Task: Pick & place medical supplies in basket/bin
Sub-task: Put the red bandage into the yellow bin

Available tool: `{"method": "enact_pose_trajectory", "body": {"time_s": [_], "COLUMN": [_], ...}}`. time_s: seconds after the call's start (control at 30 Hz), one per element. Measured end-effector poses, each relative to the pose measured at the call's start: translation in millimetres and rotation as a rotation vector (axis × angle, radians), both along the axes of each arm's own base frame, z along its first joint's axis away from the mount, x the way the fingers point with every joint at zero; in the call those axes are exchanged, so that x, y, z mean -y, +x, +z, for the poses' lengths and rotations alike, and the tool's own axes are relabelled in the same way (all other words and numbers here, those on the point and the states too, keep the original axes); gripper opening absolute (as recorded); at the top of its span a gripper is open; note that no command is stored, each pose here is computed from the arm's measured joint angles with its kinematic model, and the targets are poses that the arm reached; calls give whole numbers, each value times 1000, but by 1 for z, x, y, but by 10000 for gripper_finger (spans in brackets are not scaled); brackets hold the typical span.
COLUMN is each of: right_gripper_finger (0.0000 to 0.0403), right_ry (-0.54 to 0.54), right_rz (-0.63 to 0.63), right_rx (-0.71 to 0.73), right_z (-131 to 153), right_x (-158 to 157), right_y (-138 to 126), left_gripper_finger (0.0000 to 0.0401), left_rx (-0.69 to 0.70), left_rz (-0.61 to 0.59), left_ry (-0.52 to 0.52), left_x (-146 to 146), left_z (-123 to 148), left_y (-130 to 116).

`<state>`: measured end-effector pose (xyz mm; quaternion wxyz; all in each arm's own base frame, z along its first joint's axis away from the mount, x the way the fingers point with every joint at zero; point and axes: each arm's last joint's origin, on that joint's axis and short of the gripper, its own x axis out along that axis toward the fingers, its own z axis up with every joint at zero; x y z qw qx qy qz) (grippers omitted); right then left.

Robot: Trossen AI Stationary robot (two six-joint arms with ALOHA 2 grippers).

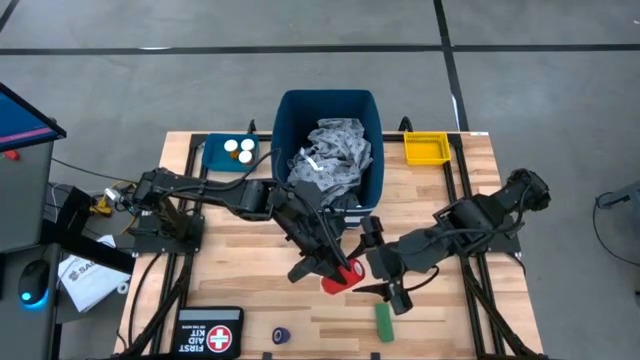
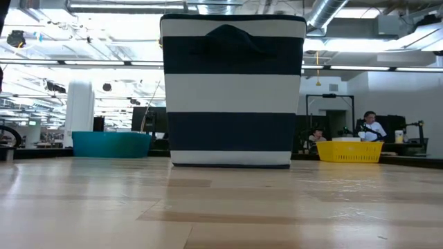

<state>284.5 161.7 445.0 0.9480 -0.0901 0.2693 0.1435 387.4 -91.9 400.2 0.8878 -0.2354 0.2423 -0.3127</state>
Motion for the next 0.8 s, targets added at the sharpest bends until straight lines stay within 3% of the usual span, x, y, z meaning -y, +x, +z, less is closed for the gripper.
{"method": "enact_pose_trajectory", "body": {"time_s": [0.8], "right_gripper_finger": [268], "right_ry": [17], "right_rz": [5], "right_rx": [35], "right_z": [6], "right_x": [-1], "right_y": [-2], "left_gripper_finger": [71], "left_rx": [-13], "left_rz": [-24], "left_ry": [-66], "left_x": [2], "left_z": [-9], "left_y": [3]}}
